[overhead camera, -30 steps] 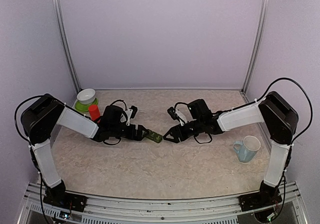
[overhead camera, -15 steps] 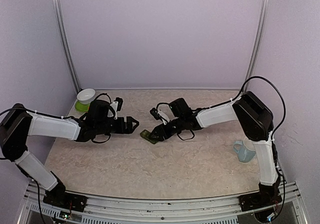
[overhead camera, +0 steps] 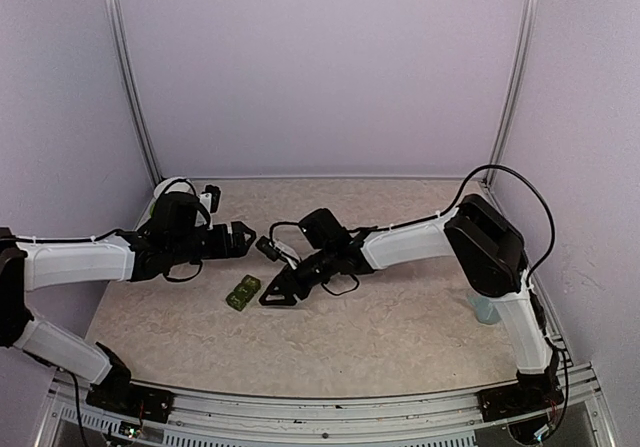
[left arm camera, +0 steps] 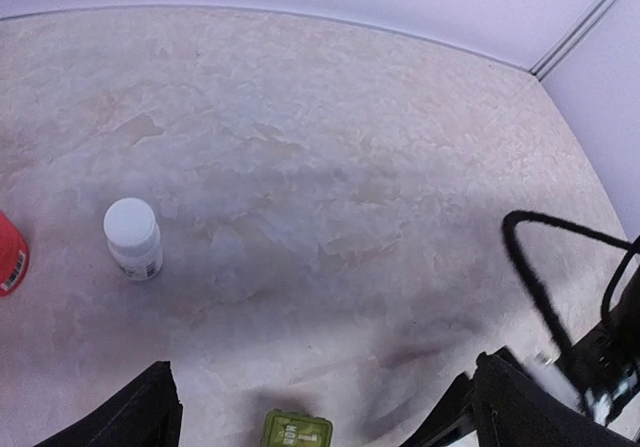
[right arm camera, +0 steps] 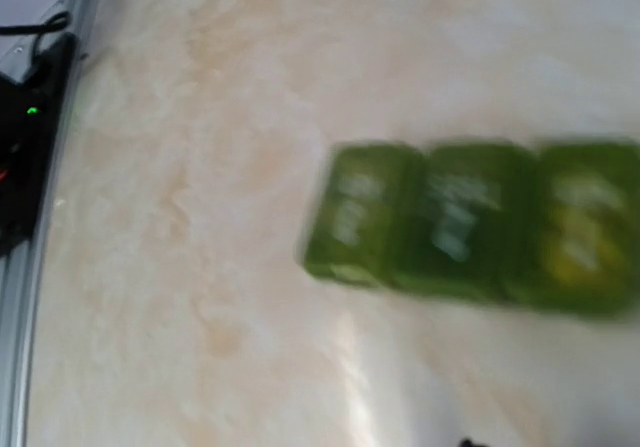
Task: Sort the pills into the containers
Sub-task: Position the pill container at the center of the board.
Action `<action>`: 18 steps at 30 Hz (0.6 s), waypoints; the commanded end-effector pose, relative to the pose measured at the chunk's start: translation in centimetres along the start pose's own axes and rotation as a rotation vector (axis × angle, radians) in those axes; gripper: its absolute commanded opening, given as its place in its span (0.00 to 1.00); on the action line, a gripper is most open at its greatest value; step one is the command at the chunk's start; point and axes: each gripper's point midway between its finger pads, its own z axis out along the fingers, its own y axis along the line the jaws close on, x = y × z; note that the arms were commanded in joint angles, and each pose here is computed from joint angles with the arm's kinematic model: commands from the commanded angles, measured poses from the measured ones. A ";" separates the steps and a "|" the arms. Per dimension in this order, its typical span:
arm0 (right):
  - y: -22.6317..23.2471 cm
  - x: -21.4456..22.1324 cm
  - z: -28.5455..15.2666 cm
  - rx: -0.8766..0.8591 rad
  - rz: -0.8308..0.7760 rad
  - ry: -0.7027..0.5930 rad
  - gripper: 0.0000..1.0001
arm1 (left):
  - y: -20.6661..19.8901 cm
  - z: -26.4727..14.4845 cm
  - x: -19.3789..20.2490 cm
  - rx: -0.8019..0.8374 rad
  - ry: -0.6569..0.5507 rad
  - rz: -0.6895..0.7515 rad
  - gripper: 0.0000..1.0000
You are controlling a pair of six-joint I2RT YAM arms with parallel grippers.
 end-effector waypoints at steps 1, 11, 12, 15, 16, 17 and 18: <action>-1.8 -1.8 -5.4 0.125 0.010 -0.067 0.58 | 0.9 -0.9 1.8 -0.082 0.067 -0.015 0.99; -4.9 0.4 -14.0 0.345 0.087 -0.120 0.64 | -0.3 -0.9 8.4 -0.101 0.288 0.138 0.99; -4.8 0.5 -14.5 0.355 0.083 -0.122 0.64 | -0.3 -0.9 9.0 -0.101 0.309 0.150 0.99; -4.5 0.3 -15.7 0.368 0.075 -0.141 0.66 | -0.1 -0.7 10.6 -0.107 0.370 0.190 0.99; -4.4 0.2 -16.0 0.370 0.073 -0.146 0.66 | 0.0 -0.5 11.0 -0.117 0.385 0.197 0.99; -4.3 0.1 -16.3 0.371 0.070 -0.152 0.66 | 0.3 -0.4 11.4 -0.134 0.401 0.208 0.98; -4.2 0.1 -16.4 0.370 0.070 -0.154 0.66 | 0.5 -0.2 11.7 -0.147 0.415 0.240 0.98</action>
